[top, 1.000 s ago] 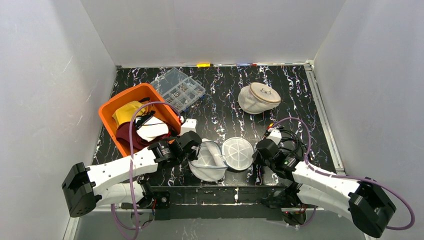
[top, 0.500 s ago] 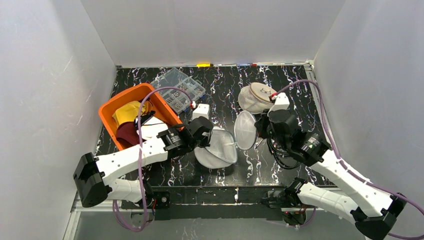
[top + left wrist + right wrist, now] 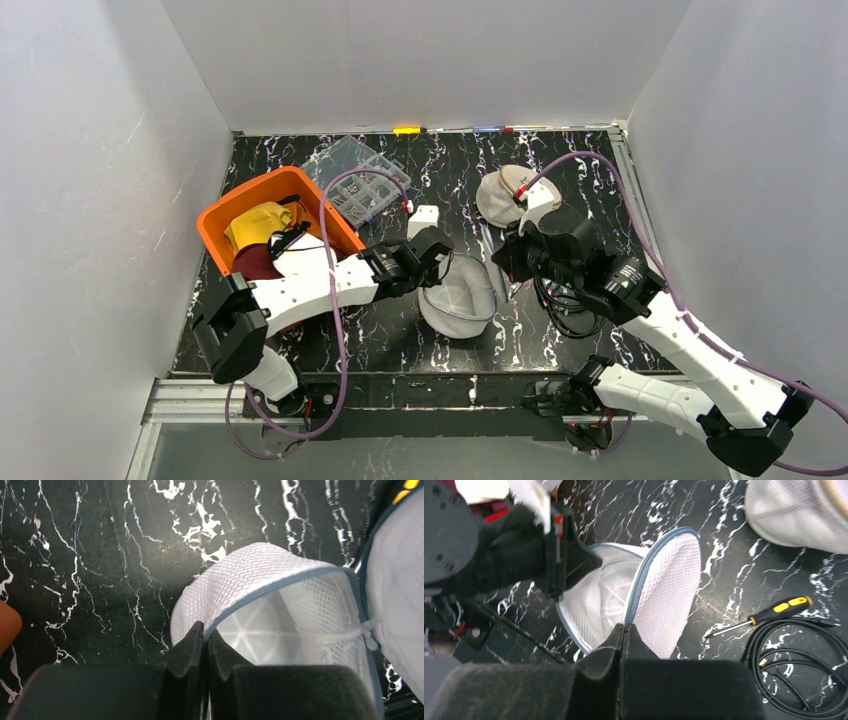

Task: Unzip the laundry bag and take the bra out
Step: Close the laundry bag at the center of the board.

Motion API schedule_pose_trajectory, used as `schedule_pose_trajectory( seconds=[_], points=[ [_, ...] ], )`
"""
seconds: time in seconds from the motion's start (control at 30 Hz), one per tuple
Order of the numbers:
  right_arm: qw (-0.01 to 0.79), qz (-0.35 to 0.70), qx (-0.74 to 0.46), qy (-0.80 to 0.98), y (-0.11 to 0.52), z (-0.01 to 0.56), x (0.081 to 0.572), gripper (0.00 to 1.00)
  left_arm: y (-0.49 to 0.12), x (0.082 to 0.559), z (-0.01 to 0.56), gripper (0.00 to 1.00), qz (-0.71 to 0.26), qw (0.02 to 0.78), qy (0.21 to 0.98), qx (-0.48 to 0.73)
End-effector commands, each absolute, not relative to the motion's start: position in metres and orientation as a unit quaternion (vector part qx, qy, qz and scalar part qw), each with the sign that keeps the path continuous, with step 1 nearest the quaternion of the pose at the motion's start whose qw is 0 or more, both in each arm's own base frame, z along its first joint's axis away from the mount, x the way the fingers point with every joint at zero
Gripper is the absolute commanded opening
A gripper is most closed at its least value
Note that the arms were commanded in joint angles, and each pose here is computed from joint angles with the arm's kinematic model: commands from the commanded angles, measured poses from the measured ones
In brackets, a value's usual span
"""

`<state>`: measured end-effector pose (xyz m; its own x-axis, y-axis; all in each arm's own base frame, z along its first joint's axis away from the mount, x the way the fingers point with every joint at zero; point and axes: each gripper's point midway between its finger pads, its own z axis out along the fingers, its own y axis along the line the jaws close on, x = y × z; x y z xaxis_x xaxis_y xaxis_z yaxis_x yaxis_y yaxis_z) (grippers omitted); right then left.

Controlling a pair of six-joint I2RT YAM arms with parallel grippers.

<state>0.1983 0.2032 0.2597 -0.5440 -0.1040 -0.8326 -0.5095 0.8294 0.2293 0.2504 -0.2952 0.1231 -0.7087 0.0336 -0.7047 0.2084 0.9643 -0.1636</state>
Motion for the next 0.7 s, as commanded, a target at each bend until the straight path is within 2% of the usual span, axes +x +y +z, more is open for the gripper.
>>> schedule_pose_trajectory(
  seconds=[0.0,0.2,0.27,0.47,0.67],
  points=[
    [0.427,0.282,-0.236,0.826,0.222,0.255,0.182,0.01,-0.286,0.254,0.128,0.10,-0.120,0.368,0.922,0.024],
    [0.421,0.297,-0.249,0.820,0.228,0.242,0.179,0.01,-0.282,0.242,0.150,0.54,-0.163,0.362,0.918,0.024],
    [0.421,0.301,-0.252,0.818,0.229,0.240,0.178,0.01,-0.281,0.237,0.159,0.62,-0.175,0.361,0.916,0.024],
    [0.430,0.308,-0.259,0.808,0.230,0.241,0.176,0.01,-0.283,0.223,0.190,0.75,-0.240,0.349,0.906,-0.016],
    [0.436,0.309,-0.267,0.802,0.230,0.245,0.175,0.01,-0.313,0.210,0.224,0.77,-0.339,0.305,0.888,-0.056]
  ],
)
